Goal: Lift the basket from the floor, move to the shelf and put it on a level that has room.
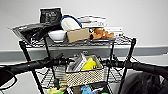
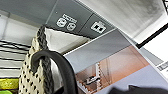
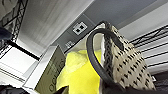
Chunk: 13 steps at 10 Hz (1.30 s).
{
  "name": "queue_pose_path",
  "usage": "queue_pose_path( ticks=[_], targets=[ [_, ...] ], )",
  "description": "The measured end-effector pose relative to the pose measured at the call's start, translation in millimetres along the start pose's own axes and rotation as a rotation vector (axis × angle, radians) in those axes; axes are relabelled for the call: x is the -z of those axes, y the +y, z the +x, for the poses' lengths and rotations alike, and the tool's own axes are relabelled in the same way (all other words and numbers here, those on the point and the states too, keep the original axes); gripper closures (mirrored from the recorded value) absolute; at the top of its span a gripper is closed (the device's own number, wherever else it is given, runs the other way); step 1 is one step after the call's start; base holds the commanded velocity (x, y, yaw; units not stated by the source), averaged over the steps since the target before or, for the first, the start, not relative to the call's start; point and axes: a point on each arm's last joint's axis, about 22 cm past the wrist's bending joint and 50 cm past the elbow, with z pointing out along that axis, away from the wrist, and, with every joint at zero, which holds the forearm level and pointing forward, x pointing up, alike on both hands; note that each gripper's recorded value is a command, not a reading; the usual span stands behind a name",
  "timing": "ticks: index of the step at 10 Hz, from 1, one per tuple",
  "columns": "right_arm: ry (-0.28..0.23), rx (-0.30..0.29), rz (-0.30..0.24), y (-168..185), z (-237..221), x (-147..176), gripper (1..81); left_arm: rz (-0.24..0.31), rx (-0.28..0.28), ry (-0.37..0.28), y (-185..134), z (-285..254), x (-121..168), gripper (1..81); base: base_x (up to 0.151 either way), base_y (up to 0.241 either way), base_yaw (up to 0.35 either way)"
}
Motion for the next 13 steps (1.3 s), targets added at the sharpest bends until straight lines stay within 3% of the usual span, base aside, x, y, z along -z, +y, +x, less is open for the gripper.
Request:
queue_pose_path(
  ticks=[7, 10, 13],
  targets=[
    [0.04, 0.004, 0.061, -20, -9, 82, 1.0, 0.032, 0.008, 0.025, -34, -9, 77, 1.0, 0.0, 0.0, 0.0],
    [0.035, -0.059, 0.028, 12, -44, 110, 1.0, 0.025, 0.017, -0.019, -39, -49, 99, 1.0, 0.0, 0.0, 0.0],
    [0.016, -0.128, -0.015, 41, -87, 145, 1.0, 0.041, 0.083, -0.058, -70, -101, 119, 1.0, 0.0, 0.0, 0.0]
  ],
)
